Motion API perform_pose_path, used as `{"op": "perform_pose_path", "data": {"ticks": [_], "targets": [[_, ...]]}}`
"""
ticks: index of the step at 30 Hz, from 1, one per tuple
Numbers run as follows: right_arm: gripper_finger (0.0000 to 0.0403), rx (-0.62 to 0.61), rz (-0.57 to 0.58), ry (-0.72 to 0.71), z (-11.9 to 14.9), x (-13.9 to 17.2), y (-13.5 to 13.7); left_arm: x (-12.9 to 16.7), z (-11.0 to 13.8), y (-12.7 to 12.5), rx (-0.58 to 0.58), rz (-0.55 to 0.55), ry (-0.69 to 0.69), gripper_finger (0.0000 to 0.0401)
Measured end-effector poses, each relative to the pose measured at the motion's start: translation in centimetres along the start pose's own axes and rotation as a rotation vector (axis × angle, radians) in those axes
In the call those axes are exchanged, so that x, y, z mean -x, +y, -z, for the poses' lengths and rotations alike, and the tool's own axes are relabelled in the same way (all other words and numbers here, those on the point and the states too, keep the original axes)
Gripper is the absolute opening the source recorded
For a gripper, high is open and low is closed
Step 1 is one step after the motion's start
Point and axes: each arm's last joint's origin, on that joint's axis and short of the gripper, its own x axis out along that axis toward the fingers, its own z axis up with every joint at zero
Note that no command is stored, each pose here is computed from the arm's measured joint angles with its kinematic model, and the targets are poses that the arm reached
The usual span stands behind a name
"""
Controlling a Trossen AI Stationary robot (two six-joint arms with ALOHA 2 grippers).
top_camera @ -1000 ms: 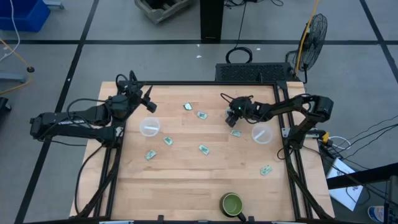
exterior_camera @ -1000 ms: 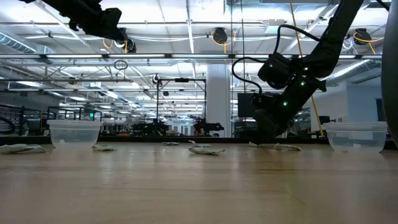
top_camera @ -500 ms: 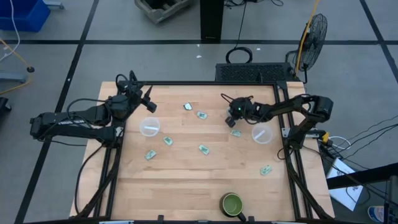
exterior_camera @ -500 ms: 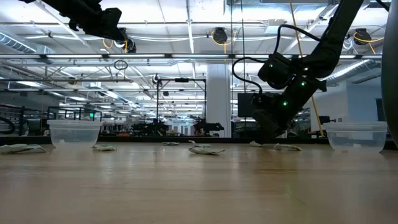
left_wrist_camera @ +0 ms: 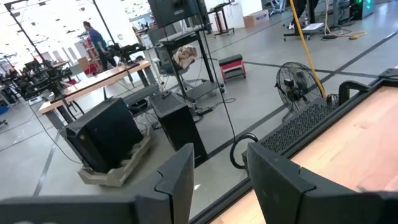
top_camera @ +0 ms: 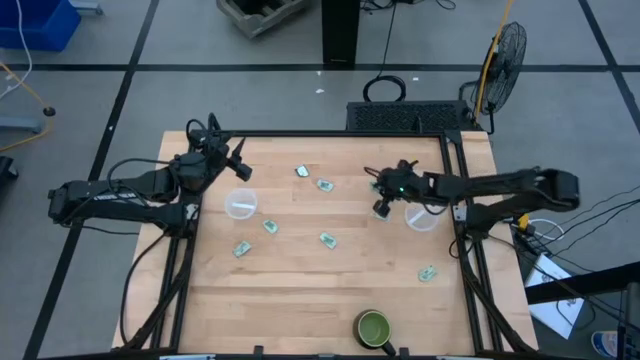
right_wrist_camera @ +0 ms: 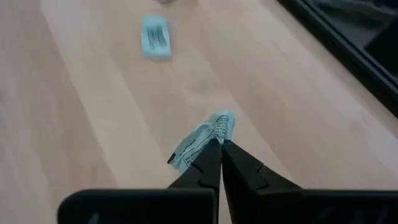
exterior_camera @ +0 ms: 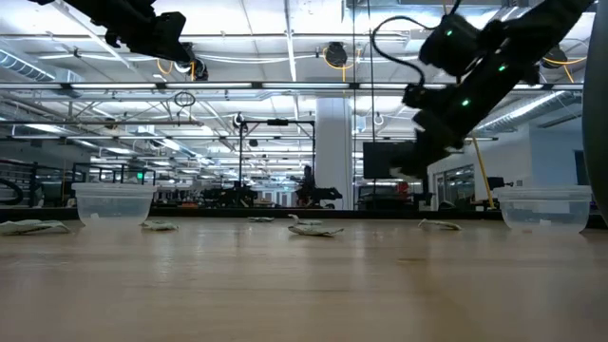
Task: Pick and place Stevia / Truvia into bins
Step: Put the stevia packet into the right transparent container
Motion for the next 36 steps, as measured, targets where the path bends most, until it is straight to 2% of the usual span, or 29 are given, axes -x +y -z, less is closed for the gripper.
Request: {"op": "perform_pose_path", "data": {"ticks": [2,8,16,19,25,29,36], "targets": [[0.0001,-0.003,0.021,0.037,0.6,1.6,0.0,0.0,0.0,0.0,0.000,0.000,0.000,0.0157],[0.0000,-0.103,-0.020,0.151,2.8,6.0,0.2,0.0,0.1,0.0,0.000,0.001,0.005,0.0157],[0.0000,-0.202,-0.092,0.366,5.7,9.3,0.4,0.0,0.4,0.0,0.010,0.004,0.032,0.0157],[0.0000,-0.232,-0.066,0.408,6.3,9.6,0.4,0.0,0.5,-0.1,0.018,0.004,0.038,0.0157],[0.0000,-0.210,-0.002,0.486,7.8,8.5,0.6,0.0,0.6,-0.1,0.018,0.005,0.047,0.0157],[0.0001,-0.198,0.088,0.464,8.4,7.8,0.5,0.0,0.6,-0.1,0.017,0.005,0.047,0.0157],[0.0044,-0.194,0.086,0.469,8.4,7.6,0.6,0.0,0.6,-0.1,0.018,0.010,0.047,0.0157]]}}
